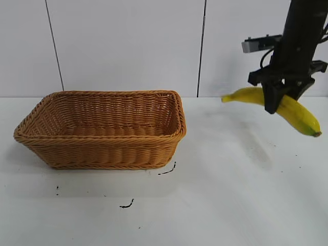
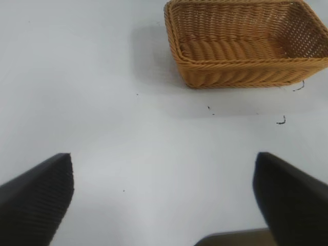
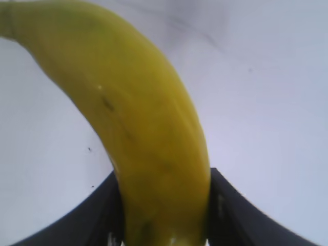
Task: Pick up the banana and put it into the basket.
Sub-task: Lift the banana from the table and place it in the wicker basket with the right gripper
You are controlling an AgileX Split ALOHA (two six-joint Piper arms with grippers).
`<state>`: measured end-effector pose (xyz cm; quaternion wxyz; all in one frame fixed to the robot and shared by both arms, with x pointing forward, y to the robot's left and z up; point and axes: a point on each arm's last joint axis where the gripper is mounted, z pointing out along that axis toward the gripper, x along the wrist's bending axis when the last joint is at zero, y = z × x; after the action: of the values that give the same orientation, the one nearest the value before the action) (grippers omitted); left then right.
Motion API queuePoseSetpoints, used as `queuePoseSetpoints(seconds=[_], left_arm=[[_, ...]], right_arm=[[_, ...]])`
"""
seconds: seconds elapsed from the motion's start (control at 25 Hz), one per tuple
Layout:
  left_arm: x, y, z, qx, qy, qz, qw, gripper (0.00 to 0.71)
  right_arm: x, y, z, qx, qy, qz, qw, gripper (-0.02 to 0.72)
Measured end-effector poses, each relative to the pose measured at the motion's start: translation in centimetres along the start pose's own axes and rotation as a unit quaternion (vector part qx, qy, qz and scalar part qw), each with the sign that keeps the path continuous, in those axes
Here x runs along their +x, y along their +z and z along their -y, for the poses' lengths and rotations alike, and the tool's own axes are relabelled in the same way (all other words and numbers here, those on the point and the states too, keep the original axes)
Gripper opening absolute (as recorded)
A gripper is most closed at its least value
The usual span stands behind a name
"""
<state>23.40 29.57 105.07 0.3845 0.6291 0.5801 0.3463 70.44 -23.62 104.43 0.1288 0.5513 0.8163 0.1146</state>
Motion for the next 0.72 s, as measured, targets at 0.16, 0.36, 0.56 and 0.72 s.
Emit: queuePoseSetpoints(seconds=[0.16,0.36,0.56,0.72], left_arm=[[0.0,0.0,0.0,0.0,0.0,0.0,1.0,0.69],[0.0,0.0,0.0,0.0,0.0,0.0,1.0,0.69],[0.0,0.0,0.0,0.0,0.0,0.0,1.0,0.69],[0.0,0.0,0.0,0.0,0.0,0.0,1.0,0.69]], right_arm=[[3.9,-1.3,-1.7,-0.032,-0.074,-0.01,0.997,0.299],[9.5,-2.7,-3.6,-0.1,-0.162,-0.018,0.982,0.299],[15.7,-3.2,-4.7,-0.17,-0.257,-0.025,0.951,0.299],[20.1,-2.4,-5.5,-0.232,-0.329,-0.025,0.915,0.299]])
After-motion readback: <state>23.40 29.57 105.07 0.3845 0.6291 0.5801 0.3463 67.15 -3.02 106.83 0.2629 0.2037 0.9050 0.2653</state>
